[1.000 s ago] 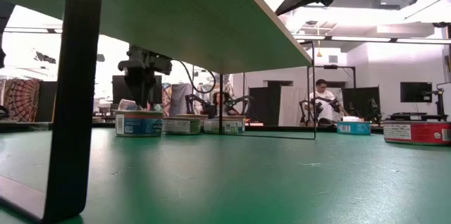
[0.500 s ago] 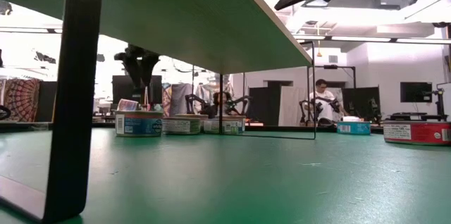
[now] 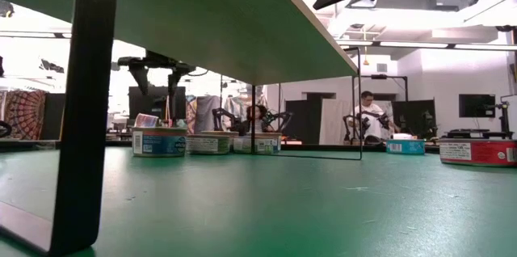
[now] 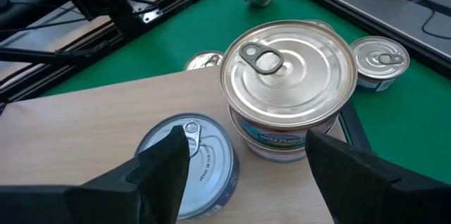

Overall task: Stack canned seafood by type on shelf
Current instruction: Stack the blue pink tuna can on top of the other blue pink tuna cans on the shelf

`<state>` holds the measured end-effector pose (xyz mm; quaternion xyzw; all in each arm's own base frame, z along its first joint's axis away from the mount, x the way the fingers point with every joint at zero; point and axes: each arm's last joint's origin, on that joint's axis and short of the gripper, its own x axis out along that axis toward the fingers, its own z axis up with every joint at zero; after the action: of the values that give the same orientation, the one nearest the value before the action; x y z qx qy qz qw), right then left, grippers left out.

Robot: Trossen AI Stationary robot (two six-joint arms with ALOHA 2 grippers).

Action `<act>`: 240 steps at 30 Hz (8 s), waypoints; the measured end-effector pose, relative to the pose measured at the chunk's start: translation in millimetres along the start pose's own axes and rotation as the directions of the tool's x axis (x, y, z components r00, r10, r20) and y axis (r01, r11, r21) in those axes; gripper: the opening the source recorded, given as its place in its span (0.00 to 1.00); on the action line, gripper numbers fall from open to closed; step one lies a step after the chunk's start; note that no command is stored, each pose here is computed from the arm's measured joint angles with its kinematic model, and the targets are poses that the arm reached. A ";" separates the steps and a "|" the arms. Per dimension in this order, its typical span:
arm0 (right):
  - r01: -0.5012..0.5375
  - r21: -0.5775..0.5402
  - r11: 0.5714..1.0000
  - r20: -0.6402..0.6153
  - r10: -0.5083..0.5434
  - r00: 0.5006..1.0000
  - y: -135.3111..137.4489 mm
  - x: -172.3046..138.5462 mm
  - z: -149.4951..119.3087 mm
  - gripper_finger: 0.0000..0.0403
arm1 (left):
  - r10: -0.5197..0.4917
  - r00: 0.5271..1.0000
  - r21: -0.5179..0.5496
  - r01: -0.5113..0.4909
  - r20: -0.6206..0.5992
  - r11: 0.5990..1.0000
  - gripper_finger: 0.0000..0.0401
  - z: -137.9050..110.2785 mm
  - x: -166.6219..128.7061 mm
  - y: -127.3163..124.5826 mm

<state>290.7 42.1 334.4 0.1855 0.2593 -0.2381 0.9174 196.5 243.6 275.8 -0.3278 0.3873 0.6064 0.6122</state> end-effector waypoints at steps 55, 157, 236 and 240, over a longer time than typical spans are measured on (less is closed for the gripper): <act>0.020 0.011 1.000 0.036 -0.020 0.999 -10.1 -18.0 6.3 0.76 | -0.130 0.991 0.372 0.127 -0.016 0.920 0.44 -20.4 1.8 6.0; 0.050 0.150 0.987 -0.011 -0.049 0.999 -35.9 -55.7 7.3 0.76 | -0.956 0.291 0.958 -0.261 -0.039 -0.118 0.65 -135.0 -168.7 -135.7; 0.058 0.247 0.967 -0.224 -0.001 0.974 -83.5 -7.4 -56.1 0.71 | -0.530 0.761 0.236 0.631 -0.375 0.739 0.35 -167.6 9.0 2.3; 0.055 0.239 0.969 -0.225 0.000 0.974 -83.5 -7.4 -56.1 0.71 | -0.541 0.764 0.212 0.627 -0.351 0.749 0.33 -167.2 8.2 -0.6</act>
<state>218.9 2.5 275.7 0.3187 0.3319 -0.2587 0.8493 184.0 101.9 187.5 -0.4092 0.4349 0.2617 0.7582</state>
